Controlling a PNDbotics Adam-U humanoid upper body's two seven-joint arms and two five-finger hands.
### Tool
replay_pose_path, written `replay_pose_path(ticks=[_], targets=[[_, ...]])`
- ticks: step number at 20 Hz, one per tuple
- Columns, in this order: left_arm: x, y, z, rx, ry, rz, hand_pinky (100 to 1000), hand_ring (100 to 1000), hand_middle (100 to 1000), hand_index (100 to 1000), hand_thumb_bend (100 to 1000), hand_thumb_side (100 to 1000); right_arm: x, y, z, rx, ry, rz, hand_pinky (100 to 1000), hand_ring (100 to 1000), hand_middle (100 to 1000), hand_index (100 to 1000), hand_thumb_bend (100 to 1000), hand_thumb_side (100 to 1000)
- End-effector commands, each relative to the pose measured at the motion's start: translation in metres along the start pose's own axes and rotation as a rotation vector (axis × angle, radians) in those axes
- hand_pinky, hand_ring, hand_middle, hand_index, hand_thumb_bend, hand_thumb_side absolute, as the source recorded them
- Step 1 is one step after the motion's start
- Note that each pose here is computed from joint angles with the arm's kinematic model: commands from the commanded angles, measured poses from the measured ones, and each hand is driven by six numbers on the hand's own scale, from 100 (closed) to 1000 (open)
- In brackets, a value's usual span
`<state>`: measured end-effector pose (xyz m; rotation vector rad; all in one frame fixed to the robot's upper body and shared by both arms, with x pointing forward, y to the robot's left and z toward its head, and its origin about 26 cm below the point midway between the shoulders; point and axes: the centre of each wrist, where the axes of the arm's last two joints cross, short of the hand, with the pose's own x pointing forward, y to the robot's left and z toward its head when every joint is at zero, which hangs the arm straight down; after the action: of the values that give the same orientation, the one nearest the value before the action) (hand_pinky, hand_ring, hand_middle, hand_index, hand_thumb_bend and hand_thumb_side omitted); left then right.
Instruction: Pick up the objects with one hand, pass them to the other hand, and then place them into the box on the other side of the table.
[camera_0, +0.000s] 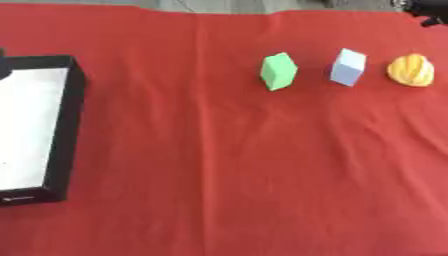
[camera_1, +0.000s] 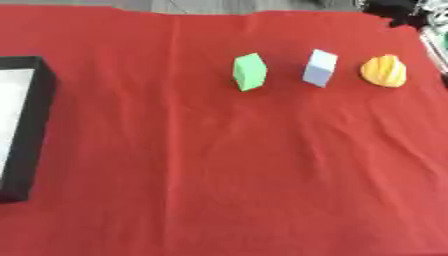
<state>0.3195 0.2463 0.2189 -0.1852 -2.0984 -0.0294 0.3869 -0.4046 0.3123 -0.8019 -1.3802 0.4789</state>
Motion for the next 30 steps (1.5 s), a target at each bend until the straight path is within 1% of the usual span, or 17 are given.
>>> replay_pose_path(ticks=[1, 3, 5, 7, 9, 11, 13, 17, 22, 25, 27, 28, 30], targets=[[0.006, 0.003, -0.001, -0.014, -0.011, -0.029, 849, 814, 801, 755, 218, 935, -0.008, -0.032, -0.001, -0.011, 0.056, 0.117, 896, 907, 949, 929, 100, 458], [0.005, 0.003, -0.001, -0.015, -0.01, -0.032, 849, 815, 801, 755, 218, 935, -0.013, -0.037, -0.005, 0.008, 0.097, 0.181, 902, 912, 946, 925, 100, 413], [0.006, 0.003, 0.0, -0.017, -0.01, -0.034, 850, 815, 802, 755, 218, 934, -0.017, -0.042, -0.009, 0.015, 0.144, 0.237, 909, 919, 946, 919, 100, 336], [0.006, 0.003, 0.0, -0.019, -0.012, -0.035, 850, 815, 802, 755, 218, 934, -0.02, -0.046, -0.012, 0.014, 0.185, 0.288, 914, 923, 945, 917, 100, 284], [0.006, 0.003, 0.0, -0.019, -0.012, -0.037, 850, 815, 802, 755, 217, 935, -0.023, -0.049, -0.015, 0.018, 0.216, 0.328, 918, 925, 943, 915, 100, 225], [0.007, 0.003, 0.0, -0.02, -0.013, -0.039, 850, 816, 802, 755, 217, 935, -0.027, -0.05, -0.018, 0.027, 0.244, 0.361, 938, 929, 935, 912, 100, 140], [0.008, 0.003, 0.0, -0.025, -0.016, -0.04, 850, 816, 803, 755, 217, 935, -0.03, -0.051, -0.02, 0.036, 0.268, 0.39, 940, 931, 929, 912, 118, 100], [0.009, 0.002, 0.001, -0.031, -0.018, -0.043, 850, 816, 803, 755, 215, 936, -0.033, -0.053, -0.023, 0.037, 0.294, 0.431, 941, 932, 920, 904, 166, 100], [0.011, 0.001, 0.0, -0.036, -0.024, -0.041, 849, 817, 803, 755, 215, 937, -0.04, -0.047, -0.029, 0.049, 0.337, 0.472, 942, 929, 911, 870, 201, 100], [0.012, 0.0, 0.0, -0.039, -0.029, -0.039, 850, 817, 803, 755, 214, 938, -0.043, -0.044, -0.032, 0.061, 0.351, 0.48, 943, 929, 912, 882, 231, 100], [0.013, 0.0, 0.0, -0.041, -0.032, -0.039, 850, 817, 803, 755, 213, 938, -0.046, -0.042, -0.034, 0.069, 0.356, 0.492, 944, 928, 907, 893, 293, 100], [0.013, 0.0, 0.0, -0.041, -0.033, -0.039, 850, 817, 803, 755, 214, 939, -0.047, -0.041, -0.034, 0.075, 0.362, 0.5, 943, 926, 907, 900, 305, 100], [0.014, 0.0, 0.0, -0.038, -0.038, -0.035, 850, 818, 804, 755, 215, 938, -0.05, -0.039, -0.036, 0.086, 0.374, 0.501, 942, 925, 907, 907, 292, 100]])
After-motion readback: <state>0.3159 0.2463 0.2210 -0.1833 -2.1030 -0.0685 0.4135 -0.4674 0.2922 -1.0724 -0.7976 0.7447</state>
